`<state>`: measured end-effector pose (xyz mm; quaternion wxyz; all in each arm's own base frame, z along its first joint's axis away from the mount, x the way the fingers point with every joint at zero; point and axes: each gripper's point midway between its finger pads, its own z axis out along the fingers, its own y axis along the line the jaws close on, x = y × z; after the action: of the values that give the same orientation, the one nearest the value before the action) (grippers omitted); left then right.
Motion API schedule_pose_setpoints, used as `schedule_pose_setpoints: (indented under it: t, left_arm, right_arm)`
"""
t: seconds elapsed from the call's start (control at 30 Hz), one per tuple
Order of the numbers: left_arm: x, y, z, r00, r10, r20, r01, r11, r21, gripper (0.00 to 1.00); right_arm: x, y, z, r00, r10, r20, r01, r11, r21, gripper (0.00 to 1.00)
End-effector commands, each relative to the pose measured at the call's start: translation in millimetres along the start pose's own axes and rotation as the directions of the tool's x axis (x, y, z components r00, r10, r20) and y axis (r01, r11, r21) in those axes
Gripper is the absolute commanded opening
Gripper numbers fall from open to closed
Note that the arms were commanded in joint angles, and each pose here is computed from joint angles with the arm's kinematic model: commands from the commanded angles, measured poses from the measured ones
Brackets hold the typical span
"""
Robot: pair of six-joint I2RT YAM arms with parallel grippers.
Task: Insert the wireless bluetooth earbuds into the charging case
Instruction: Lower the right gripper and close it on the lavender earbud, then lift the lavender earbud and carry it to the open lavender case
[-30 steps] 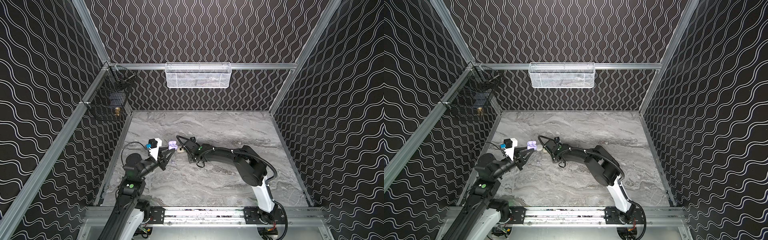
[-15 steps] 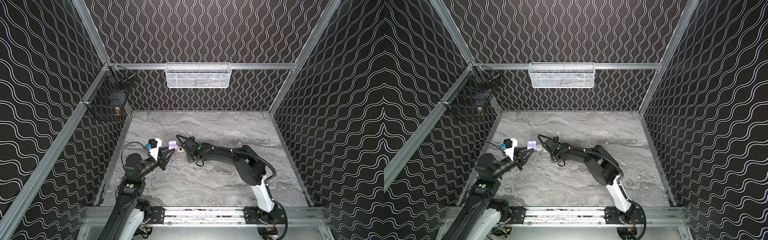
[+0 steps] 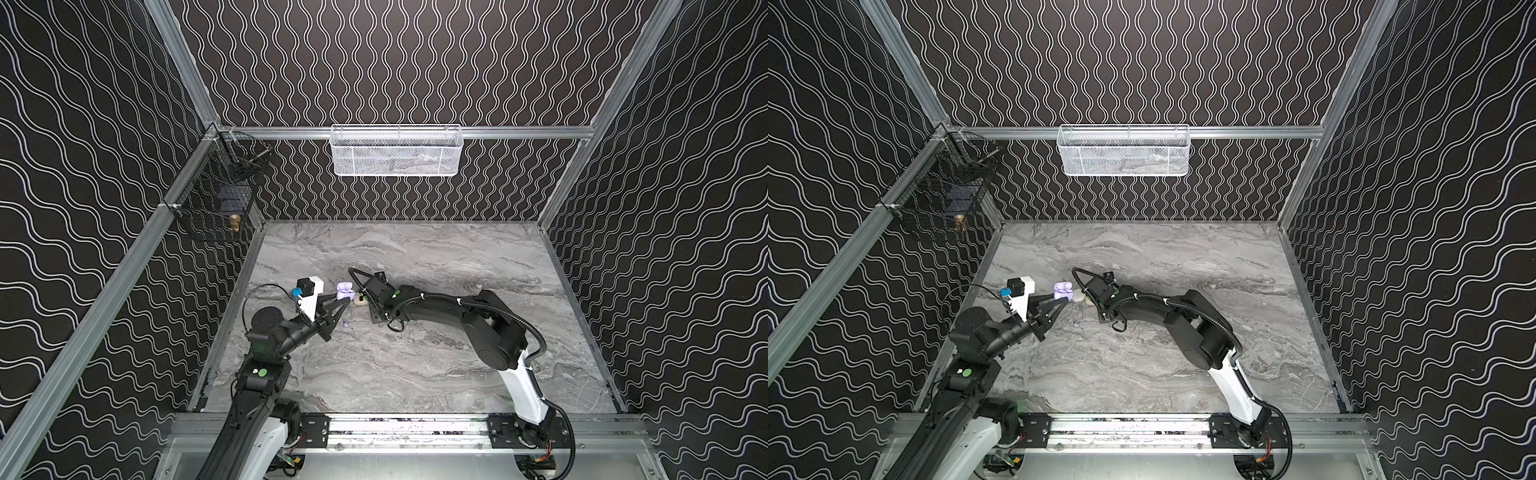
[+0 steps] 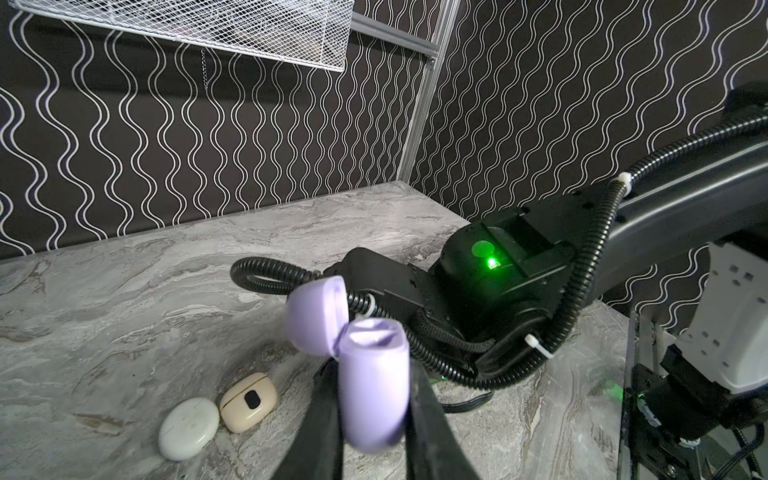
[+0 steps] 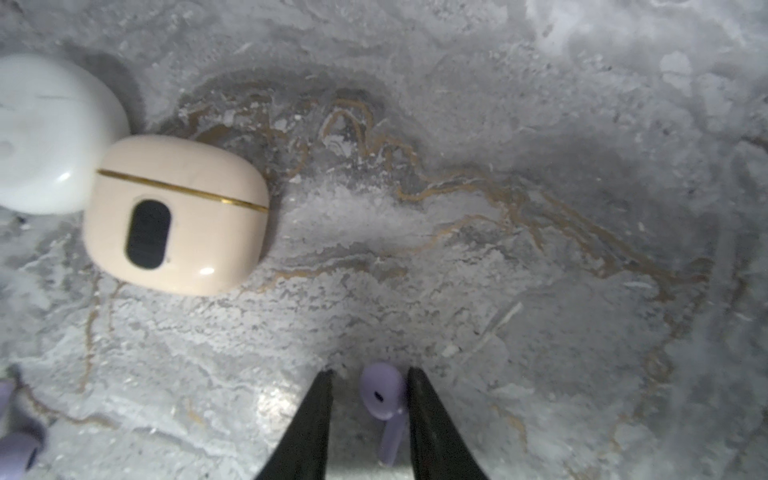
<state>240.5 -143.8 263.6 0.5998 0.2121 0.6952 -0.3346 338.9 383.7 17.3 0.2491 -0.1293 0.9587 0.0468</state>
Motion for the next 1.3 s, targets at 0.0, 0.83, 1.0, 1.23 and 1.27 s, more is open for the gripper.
schedule_pose_setpoints:
  t: [0.0, 0.83, 1.0, 1.23, 1.27]
  left_arm:
    - [-7, -2, -1, 0.999, 0.033, 0.020, -0.034, 0.999, 0.007, 0.00]
    - [-15, -16, -6, 0.996, 0.060, 0.070, -0.065, 0.996, 0.067, 0.00]
    - [-25, -35, -15, 0.985, 0.099, 0.141, -0.118, 0.983, 0.138, 0.00]
    - [-37, -62, -31, 0.959, 0.145, 0.243, -0.201, 0.953, 0.226, 0.00]
    - [-39, -65, -33, 0.955, 0.150, 0.255, -0.211, 0.949, 0.234, 0.00]
  right_arm:
    - [17, -4, 5, 0.998, -0.007, -0.060, 0.008, 1.000, 0.023, 0.30]
    - [-57, -33, -122, 0.965, 0.020, 0.262, -0.027, 0.999, 0.023, 0.17]
    - [-82, -34, -212, 0.884, 0.032, 0.465, -0.025, 0.999, -0.022, 0.16]
    - [-75, 13, -336, 0.706, 0.010, 0.708, 0.111, 0.986, -0.124, 0.16]
    - [-71, 21, -350, 0.683, 0.011, 0.730, 0.135, 0.981, -0.141, 0.16]
